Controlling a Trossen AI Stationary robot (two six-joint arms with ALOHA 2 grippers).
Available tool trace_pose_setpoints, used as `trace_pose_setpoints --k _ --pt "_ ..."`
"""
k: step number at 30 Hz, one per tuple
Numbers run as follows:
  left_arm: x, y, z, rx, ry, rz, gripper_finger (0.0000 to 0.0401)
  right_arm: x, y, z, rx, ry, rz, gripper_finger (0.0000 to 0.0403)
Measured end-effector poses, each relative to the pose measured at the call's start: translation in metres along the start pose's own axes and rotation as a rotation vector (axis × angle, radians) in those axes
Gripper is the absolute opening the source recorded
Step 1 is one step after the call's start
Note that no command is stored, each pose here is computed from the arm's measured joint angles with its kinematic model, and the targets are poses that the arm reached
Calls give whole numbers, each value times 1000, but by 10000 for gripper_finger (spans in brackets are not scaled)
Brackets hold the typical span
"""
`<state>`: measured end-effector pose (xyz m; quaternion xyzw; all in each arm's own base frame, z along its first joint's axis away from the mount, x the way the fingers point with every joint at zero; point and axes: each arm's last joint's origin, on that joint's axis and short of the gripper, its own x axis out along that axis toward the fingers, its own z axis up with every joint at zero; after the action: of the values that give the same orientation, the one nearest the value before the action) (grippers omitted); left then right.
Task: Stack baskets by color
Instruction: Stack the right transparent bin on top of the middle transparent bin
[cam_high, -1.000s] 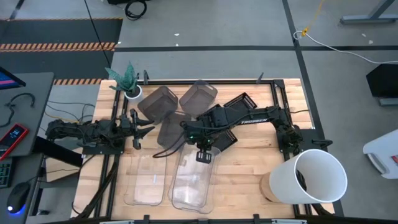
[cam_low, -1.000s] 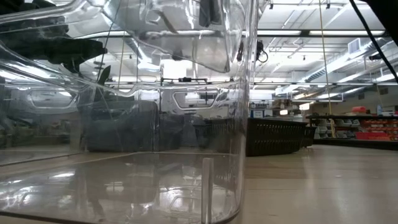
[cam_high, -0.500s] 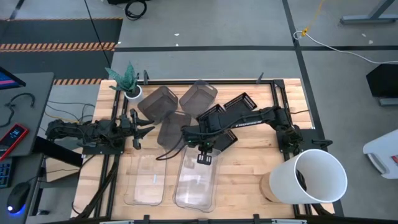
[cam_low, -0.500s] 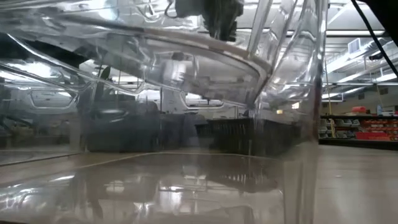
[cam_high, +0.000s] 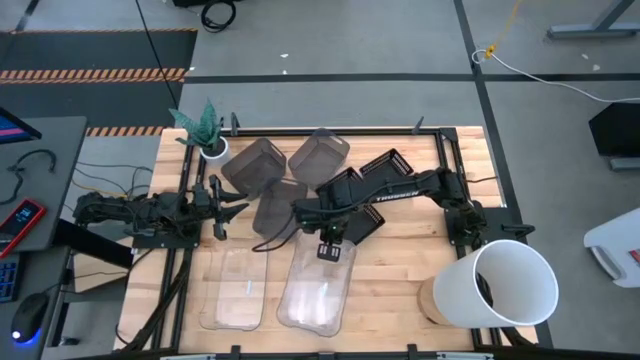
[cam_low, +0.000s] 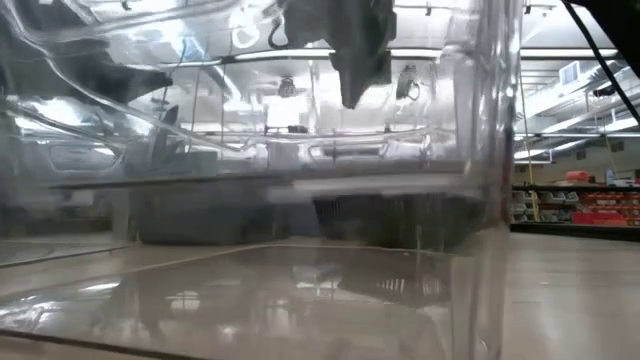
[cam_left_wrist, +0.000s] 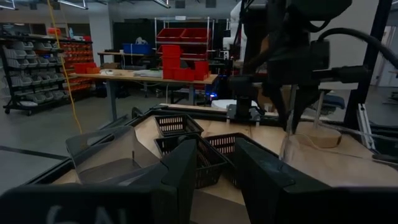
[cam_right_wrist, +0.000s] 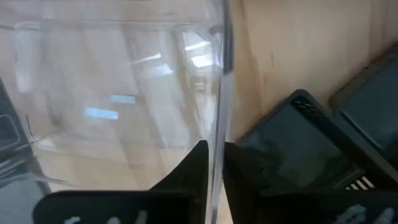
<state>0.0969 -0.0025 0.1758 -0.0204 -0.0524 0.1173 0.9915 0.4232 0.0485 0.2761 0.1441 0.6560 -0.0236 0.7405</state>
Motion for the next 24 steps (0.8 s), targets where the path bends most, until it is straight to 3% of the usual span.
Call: trace_pose_setpoints --k 19,24 --pt "0 0 0 0 0 0 117 -2 -1 -1 -77 -21 -68 129" --pt "0 0 0 0 0 0 117 -18 2 -7 -100 -65 -75 140"
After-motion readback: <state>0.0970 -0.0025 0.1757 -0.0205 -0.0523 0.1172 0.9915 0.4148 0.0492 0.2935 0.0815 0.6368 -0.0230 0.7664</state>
